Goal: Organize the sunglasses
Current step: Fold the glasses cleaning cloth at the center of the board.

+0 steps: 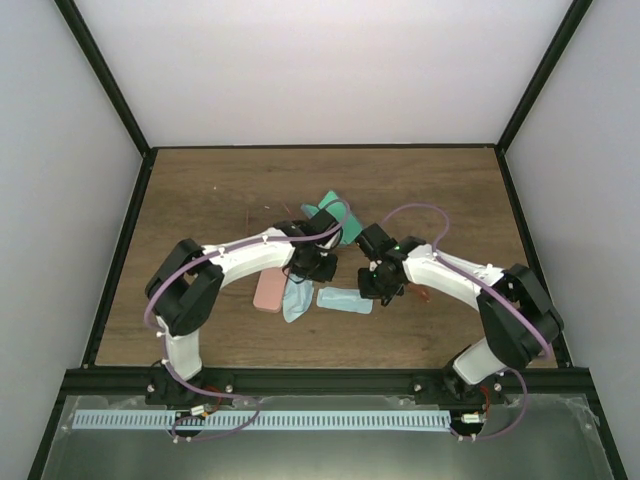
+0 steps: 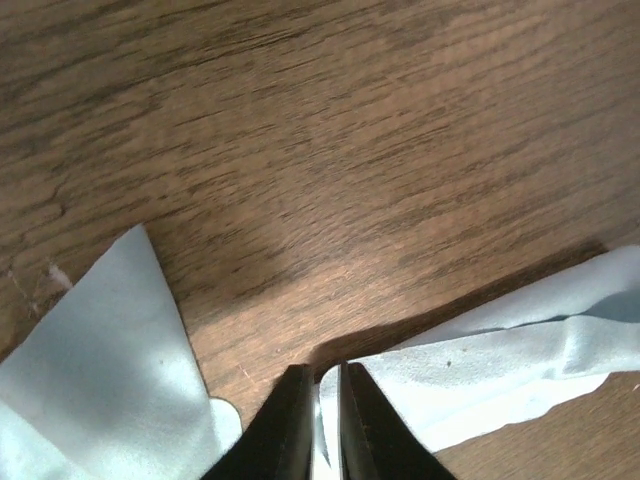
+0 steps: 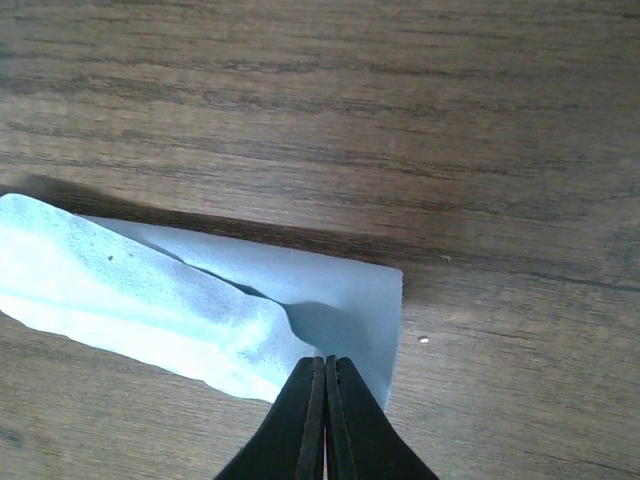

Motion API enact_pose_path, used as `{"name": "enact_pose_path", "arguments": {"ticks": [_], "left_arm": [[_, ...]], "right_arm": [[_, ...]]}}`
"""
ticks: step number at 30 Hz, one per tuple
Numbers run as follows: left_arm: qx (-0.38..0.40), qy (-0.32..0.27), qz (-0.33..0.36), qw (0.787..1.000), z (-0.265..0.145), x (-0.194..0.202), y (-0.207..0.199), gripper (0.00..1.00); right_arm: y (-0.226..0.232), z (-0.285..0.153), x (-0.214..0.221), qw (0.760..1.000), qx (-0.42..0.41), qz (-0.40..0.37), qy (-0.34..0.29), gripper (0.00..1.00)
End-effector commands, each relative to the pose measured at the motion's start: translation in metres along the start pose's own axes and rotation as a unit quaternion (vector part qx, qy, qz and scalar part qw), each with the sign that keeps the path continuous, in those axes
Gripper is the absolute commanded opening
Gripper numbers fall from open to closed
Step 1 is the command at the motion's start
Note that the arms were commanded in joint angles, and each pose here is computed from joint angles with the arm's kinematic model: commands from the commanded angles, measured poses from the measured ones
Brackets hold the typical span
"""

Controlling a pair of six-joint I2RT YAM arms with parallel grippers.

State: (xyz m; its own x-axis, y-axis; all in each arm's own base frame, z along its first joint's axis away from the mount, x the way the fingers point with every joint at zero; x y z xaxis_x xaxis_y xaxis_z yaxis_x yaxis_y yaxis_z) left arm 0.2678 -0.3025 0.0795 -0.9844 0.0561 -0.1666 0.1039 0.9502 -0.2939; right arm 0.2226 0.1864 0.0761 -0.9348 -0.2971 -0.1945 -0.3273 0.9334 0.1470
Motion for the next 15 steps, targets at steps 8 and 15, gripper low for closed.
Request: {"name": "enact_pose_path", "arguments": {"ticks": [8, 15], "left_arm": [[0.005, 0.031, 0.013, 0.999, 0.008, 0.011, -0.005, 0.33], [0.004, 0.040, 0.016, 0.999, 0.017, 0.015, -0.007, 0.32]], "right_arm": [[0.002, 0.005, -0.002, 1.000, 0.008, -0.011, 0.005, 0.01], [0.002, 0.006, -0.001, 1.000, 0.007, -0.011, 0.006, 0.01]]}}
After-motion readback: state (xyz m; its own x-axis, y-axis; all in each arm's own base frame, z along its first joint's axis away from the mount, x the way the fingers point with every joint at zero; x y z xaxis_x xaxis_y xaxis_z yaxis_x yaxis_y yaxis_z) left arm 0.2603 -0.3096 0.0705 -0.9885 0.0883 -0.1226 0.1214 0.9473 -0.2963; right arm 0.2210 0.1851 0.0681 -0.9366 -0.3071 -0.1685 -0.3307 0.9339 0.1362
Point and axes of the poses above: each gripper's point midway between its finger pads, its own z axis out along the fingers, its own y axis along the line the jaws close on, x = y × z, the point moved 3 cm from there along -z, back along the fingers, and after that the axes turned 14 degrees about -z, right-handed, at the moved point
